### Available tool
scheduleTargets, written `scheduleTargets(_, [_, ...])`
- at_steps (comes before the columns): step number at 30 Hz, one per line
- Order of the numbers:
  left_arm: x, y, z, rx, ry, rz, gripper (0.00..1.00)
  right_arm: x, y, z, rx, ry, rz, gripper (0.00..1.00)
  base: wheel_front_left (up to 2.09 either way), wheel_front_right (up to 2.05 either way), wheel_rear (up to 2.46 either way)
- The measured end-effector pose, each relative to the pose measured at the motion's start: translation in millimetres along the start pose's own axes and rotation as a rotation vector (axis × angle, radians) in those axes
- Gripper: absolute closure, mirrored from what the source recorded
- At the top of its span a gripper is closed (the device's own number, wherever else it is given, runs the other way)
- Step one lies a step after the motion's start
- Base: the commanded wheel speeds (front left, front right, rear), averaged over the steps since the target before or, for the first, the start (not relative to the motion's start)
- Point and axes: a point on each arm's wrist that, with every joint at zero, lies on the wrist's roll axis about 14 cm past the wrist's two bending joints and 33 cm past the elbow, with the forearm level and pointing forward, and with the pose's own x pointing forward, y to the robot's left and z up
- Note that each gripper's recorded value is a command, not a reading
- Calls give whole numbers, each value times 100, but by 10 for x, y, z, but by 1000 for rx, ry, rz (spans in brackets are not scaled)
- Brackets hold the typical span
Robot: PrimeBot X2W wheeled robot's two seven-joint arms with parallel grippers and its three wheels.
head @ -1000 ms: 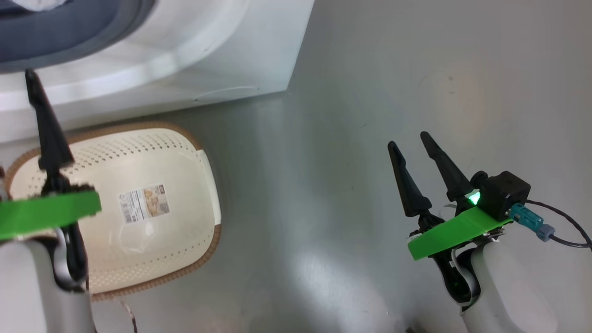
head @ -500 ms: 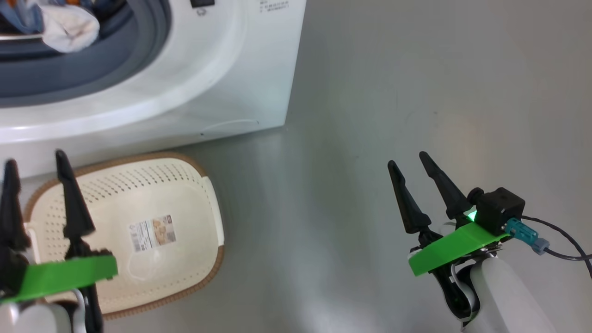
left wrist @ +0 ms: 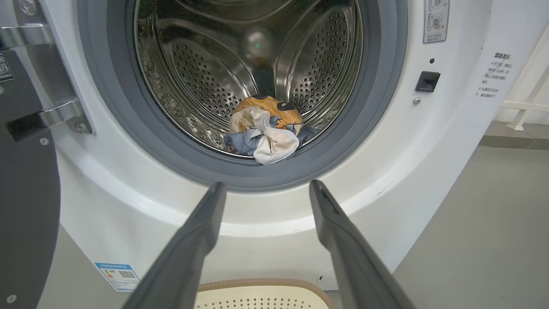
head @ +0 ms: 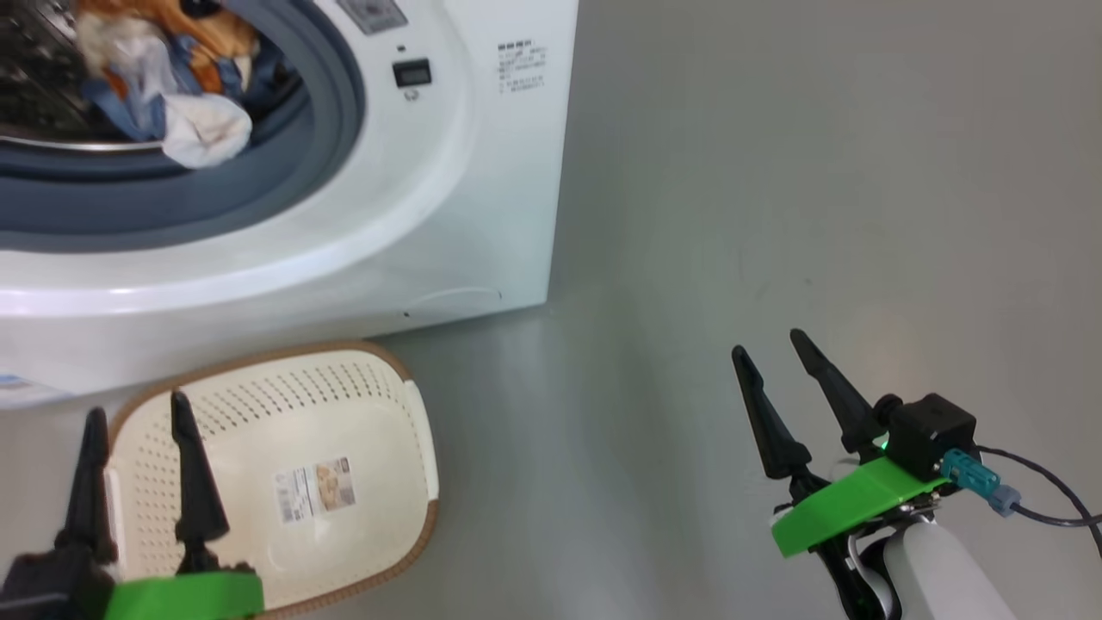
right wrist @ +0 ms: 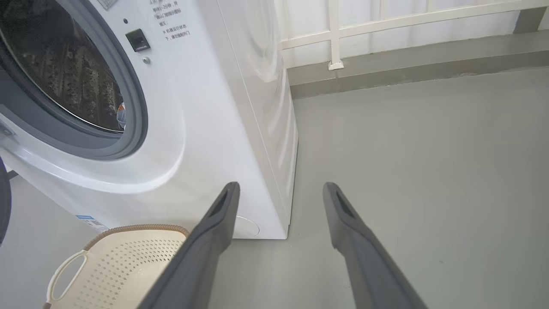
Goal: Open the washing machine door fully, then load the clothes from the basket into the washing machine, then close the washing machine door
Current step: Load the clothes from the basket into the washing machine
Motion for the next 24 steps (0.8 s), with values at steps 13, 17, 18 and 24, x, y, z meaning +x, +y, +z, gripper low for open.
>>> scheduleTargets(13, [-480, 175, 134, 7, 2, 64, 0, -254, 62, 249, -11, -64, 2, 0, 0, 0, 0])
scheduleTargets(17, [-589, 189, 159, 12, 3, 74, 0, -312, 80, 294, -13, -77, 3, 0, 0, 0, 0])
scheduleTargets(18, [-612, 190, 163, 12, 3, 75, 0, -322, 86, 313, -15, -83, 5, 0, 0, 0, 0])
scheduleTargets(24, [-722, 185, 205, 7, -4, 79, 0, -397, 119, 375, -22, -101, 10, 0, 0, 0, 0])
